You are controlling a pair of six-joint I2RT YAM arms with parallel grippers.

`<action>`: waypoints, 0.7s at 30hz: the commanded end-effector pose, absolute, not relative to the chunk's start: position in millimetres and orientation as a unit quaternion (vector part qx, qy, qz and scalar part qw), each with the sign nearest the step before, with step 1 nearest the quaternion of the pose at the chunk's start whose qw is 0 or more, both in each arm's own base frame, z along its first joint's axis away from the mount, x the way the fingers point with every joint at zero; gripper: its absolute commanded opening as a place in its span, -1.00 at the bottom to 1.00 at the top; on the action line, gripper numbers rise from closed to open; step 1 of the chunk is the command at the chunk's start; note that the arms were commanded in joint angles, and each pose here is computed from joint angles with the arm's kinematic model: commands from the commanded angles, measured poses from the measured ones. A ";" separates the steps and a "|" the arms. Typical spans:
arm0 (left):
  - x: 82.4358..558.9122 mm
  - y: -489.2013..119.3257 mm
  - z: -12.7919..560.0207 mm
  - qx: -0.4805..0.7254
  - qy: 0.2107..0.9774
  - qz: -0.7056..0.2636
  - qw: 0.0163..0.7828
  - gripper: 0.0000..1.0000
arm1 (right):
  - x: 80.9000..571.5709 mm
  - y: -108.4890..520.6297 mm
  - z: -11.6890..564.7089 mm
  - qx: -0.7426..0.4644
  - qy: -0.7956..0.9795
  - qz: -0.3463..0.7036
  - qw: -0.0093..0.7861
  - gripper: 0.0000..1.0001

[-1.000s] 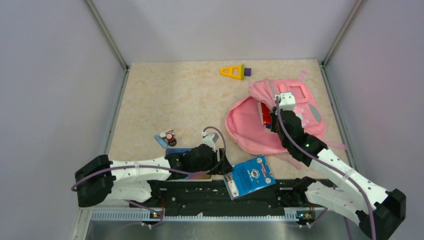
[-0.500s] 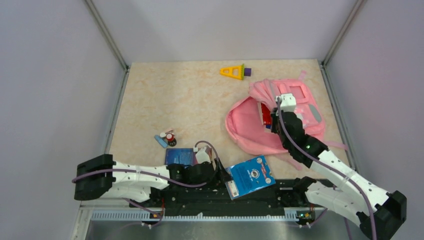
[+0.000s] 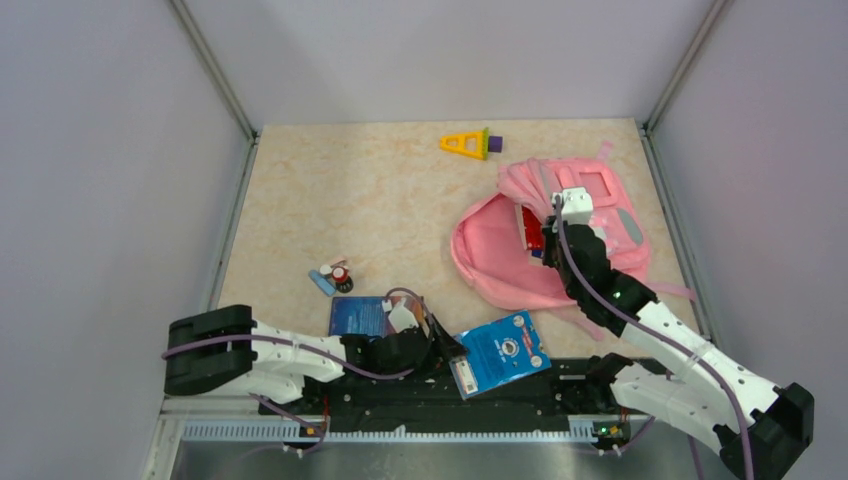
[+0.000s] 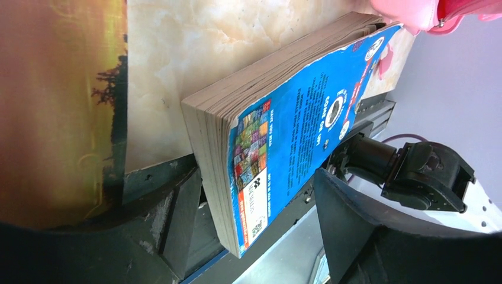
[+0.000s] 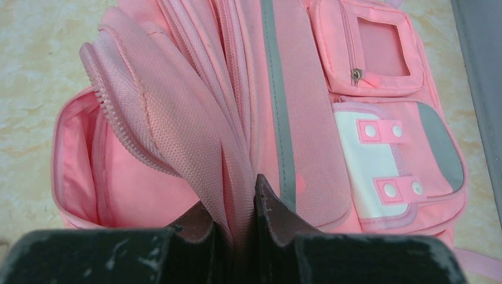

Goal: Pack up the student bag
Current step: Pick up the book from the center of the board.

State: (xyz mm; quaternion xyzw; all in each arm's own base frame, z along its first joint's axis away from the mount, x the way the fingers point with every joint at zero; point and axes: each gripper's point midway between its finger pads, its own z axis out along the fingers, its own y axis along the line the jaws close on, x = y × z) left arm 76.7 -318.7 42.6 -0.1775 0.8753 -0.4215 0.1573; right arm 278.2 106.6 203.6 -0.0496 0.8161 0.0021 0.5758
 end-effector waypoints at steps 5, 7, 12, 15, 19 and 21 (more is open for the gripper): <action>75.6 -309.9 17.9 -0.204 0.887 -0.387 0.147 0.49 | 286.7 125.9 247.3 -0.015 0.775 0.078 0.627 -1.00; 73.2 -311.2 13.9 -0.201 0.894 -0.376 0.141 0.49 | 286.7 126.4 248.1 -0.015 0.775 0.079 0.627 -1.00; 66.7 -316.7 7.4 -0.187 0.910 -0.348 0.124 0.50 | 286.2 126.9 249.0 -0.015 0.775 0.082 0.627 -1.00; 65.0 -317.2 9.1 -0.174 0.918 -0.334 0.123 0.51 | 285.1 126.5 249.2 -0.014 0.774 0.084 0.627 -1.00; 64.0 -319.3 7.4 -0.177 0.917 -0.338 0.118 0.51 | 284.5 128.2 250.1 -0.014 0.772 0.091 0.628 -1.00; 60.4 -323.2 2.9 -0.177 0.915 -0.346 0.106 0.51 | 284.1 129.1 250.9 -0.014 0.772 0.094 0.628 -1.00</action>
